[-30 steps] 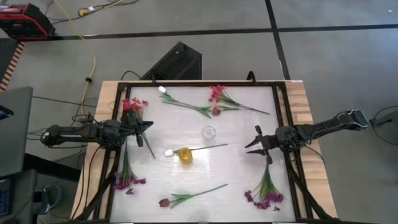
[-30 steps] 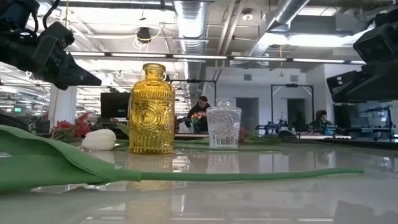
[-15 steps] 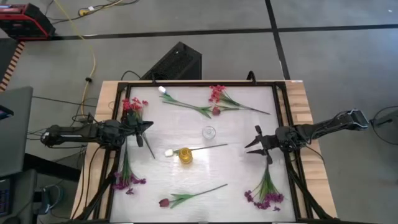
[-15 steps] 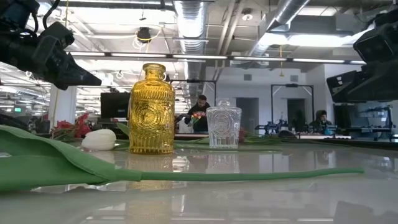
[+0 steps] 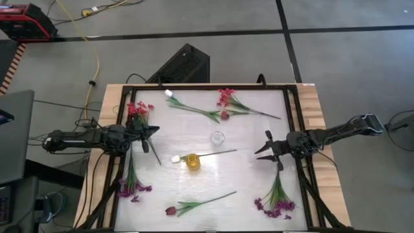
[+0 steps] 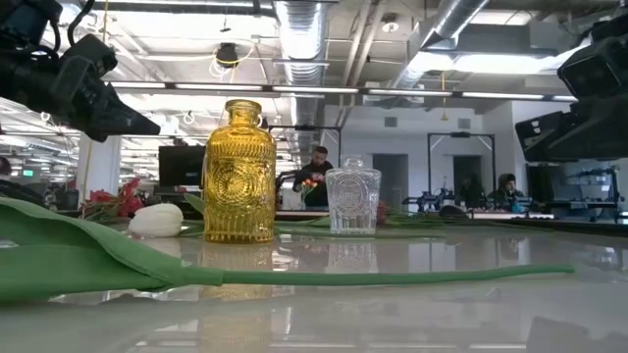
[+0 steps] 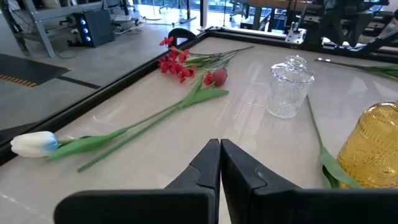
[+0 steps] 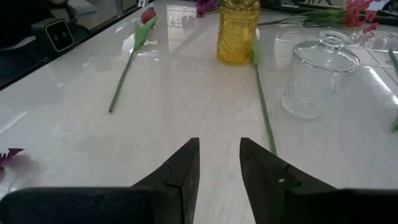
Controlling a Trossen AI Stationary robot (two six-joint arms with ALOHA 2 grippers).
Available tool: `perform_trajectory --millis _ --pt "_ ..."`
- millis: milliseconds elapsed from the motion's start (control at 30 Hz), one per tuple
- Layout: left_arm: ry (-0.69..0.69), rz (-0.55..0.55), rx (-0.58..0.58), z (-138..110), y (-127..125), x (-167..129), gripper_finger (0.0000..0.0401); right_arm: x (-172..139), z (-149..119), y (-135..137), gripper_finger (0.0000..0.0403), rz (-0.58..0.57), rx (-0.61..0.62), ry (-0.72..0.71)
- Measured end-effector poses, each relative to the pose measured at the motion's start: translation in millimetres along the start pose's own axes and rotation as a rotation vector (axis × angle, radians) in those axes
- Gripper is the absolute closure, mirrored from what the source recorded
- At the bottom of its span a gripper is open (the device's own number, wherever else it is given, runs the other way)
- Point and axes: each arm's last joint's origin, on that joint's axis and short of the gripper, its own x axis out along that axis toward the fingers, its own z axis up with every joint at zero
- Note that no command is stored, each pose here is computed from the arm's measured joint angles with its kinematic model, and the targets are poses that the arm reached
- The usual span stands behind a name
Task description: Sort flowers into vase by color
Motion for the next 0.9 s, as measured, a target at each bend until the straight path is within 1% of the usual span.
perform_trajectory --millis 367,567,767,800,900 --pt "0.0 0.0 0.001 0.1 0.0 0.0 0.0401 0.0 0.0 0.0 0.0262 0.0 0.0 0.0" --pt "0.0 0.002 0.12 0.0 0.1 0.0 0.0401 0.0 0.0 0.0 0.0262 0.0 0.0 0.0" --pt "-0.001 0.003 0.157 0.0 0.0 0.0 0.0401 0.0 -0.1 0.0 0.0262 0.0 0.0 0.001" --pt "-0.001 0.0 0.135 0.0 0.0 0.0 0.0401 0.0 0.0 0.0 0.0262 0.0 0.0 0.0" --pt "0.005 -0.043 -0.042 0.0 -1.3 0.0 0.0401 0.0 0.0 0.0 0.0262 0.0 0.0 0.0"
